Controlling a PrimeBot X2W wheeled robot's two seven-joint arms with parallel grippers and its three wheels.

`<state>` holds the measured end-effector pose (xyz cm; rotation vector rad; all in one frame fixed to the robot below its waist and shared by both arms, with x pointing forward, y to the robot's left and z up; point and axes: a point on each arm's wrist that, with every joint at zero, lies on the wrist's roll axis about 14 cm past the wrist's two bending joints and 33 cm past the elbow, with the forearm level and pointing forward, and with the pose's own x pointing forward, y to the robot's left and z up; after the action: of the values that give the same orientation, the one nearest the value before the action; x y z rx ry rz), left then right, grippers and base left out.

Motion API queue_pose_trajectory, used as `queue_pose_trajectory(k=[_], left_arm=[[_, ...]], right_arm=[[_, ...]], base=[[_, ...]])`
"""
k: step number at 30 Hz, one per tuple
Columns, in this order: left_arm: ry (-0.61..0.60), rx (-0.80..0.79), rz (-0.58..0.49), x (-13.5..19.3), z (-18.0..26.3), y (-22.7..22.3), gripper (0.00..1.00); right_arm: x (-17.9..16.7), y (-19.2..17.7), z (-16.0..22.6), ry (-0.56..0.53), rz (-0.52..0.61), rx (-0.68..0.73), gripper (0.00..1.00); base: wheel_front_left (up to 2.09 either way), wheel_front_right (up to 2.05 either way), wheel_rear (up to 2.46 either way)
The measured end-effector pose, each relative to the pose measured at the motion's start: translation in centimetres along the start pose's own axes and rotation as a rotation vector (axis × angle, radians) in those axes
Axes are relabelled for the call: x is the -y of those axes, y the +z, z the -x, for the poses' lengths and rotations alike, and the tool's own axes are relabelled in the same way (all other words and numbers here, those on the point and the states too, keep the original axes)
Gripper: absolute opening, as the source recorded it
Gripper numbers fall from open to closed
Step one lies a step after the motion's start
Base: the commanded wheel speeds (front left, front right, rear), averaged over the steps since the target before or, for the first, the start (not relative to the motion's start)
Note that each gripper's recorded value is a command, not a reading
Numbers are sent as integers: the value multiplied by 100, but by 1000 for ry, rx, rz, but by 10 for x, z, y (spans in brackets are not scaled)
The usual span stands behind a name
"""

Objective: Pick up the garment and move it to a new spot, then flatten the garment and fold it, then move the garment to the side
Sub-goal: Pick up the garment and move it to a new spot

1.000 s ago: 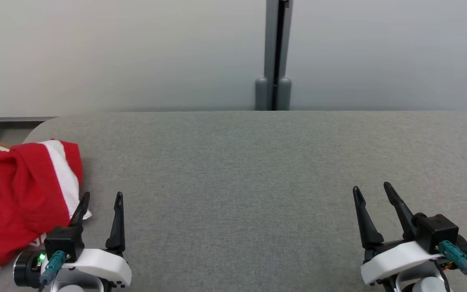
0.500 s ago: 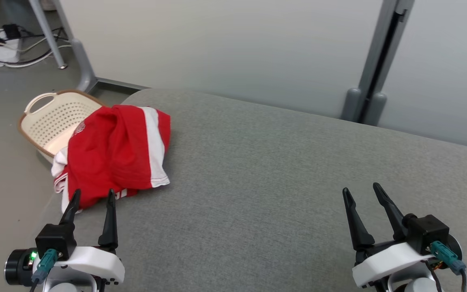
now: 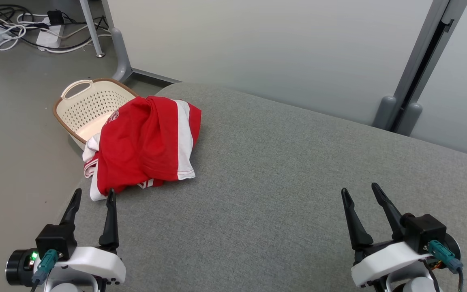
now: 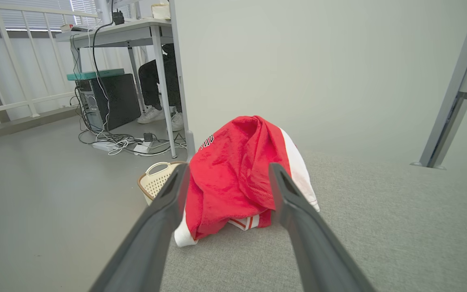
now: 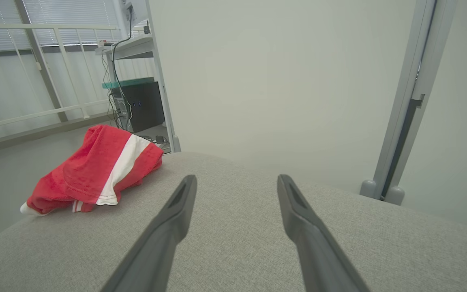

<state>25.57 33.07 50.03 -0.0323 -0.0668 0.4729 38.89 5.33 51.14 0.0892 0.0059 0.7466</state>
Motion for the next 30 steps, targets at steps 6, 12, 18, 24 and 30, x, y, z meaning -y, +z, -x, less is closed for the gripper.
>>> queue_pose_trajectory(k=[6, 12, 18, 24, 30], left_arm=[[-4, -2, 0, 2, -2, 0, 100], [-43, -3, -2, 15, -15, 2, 100], [-88, -31, 3, 39, -48, -2, 100], [-114, -114, 6, 65, -99, -24, 100], [-119, -341, -48, 78, -139, -92, 100]], right_arm=[[2, -1, 0, -6, 10, -5, 100], [8, -4, 0, -13, 6, -16, 100], [28, -1, -15, -16, 34, -21, 100], [59, -6, -32, -28, 56, -28, 100], [103, -38, -27, -106, 29, -84, 100]], base=[[0, 0, 0], [0, 0, 0], [0, 0, 0], [0, 0, 0], [0, 0, 0]])
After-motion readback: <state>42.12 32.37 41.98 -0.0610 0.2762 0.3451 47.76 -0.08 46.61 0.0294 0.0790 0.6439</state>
